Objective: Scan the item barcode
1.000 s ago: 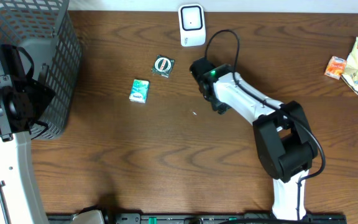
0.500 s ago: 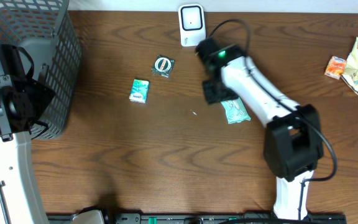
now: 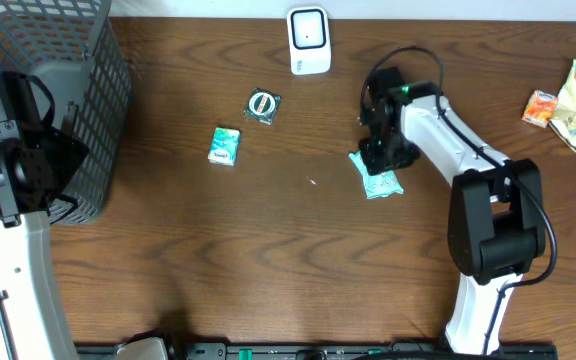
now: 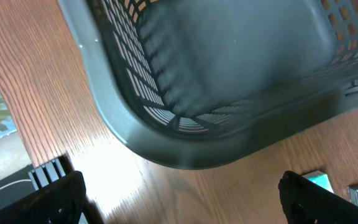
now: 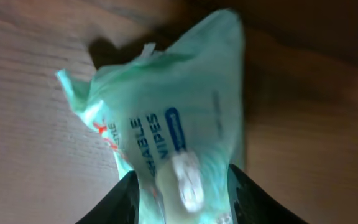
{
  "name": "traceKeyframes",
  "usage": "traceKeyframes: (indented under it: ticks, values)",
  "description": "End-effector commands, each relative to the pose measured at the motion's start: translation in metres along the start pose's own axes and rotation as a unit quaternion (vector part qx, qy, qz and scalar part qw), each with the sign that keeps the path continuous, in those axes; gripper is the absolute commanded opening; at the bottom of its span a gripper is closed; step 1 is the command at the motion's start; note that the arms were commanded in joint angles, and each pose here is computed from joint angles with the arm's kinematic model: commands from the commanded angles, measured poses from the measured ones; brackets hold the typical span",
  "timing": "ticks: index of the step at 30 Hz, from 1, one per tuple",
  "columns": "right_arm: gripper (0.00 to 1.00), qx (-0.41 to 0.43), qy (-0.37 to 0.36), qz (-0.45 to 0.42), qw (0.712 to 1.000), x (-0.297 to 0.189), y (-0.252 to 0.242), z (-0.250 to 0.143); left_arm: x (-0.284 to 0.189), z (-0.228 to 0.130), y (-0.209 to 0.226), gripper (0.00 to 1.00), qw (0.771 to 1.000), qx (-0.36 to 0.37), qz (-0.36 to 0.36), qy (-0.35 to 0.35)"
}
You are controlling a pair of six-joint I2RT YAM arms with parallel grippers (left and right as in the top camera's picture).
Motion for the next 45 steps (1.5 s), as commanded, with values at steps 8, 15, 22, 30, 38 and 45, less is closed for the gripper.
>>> traceKeyframes:
  ticks: [8, 15, 22, 30, 38, 45]
  values:
    - [0.01, -0.001, 0.014, 0.036, 0.999, 0.025, 0.005, -0.018, -0.001, 0.000, 0.003, 0.98, 1.000, -0.007, 0.005, -0.004]
    - [0.01, 0.003, -0.038, 0.139, 0.990, -0.032, 0.045, 0.021, -0.001, 0.000, 0.003, 0.98, 1.000, -0.007, 0.005, -0.003]
    - [0.01, -0.011, -0.178, 0.192, 0.965, -0.095, 0.088, 0.073, -0.001, 0.000, 0.003, 0.98, 1.000, -0.007, 0.005, -0.003]
    - [0.01, 0.003, -0.309, 0.198, 0.930, -0.148, 0.108, 0.122, -0.001, 0.000, 0.003, 0.98, 1.000, -0.007, 0.005, -0.004]
    - [0.01, -0.027, -0.405, 0.137, 0.904, -0.155, 0.118, 0.183, -0.001, 0.000, 0.003, 0.98, 1.000, -0.007, 0.005, -0.004]
    - [0.01, -0.005, -0.469, 0.015, 0.883, -0.120, 0.114, 0.212, -0.001, 0.000, 0.003, 0.98, 1.000, -0.007, 0.005, -0.004]
Point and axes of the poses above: each gripper's point midway between its finger pads, its own x axis out along the fingers, its own y axis along the line the jaws close on, z = x × y, the point moved 5 cm from there along -x, back along the fingers, and after that the axes turned 15 degrees about x, right-handed, at the moved point
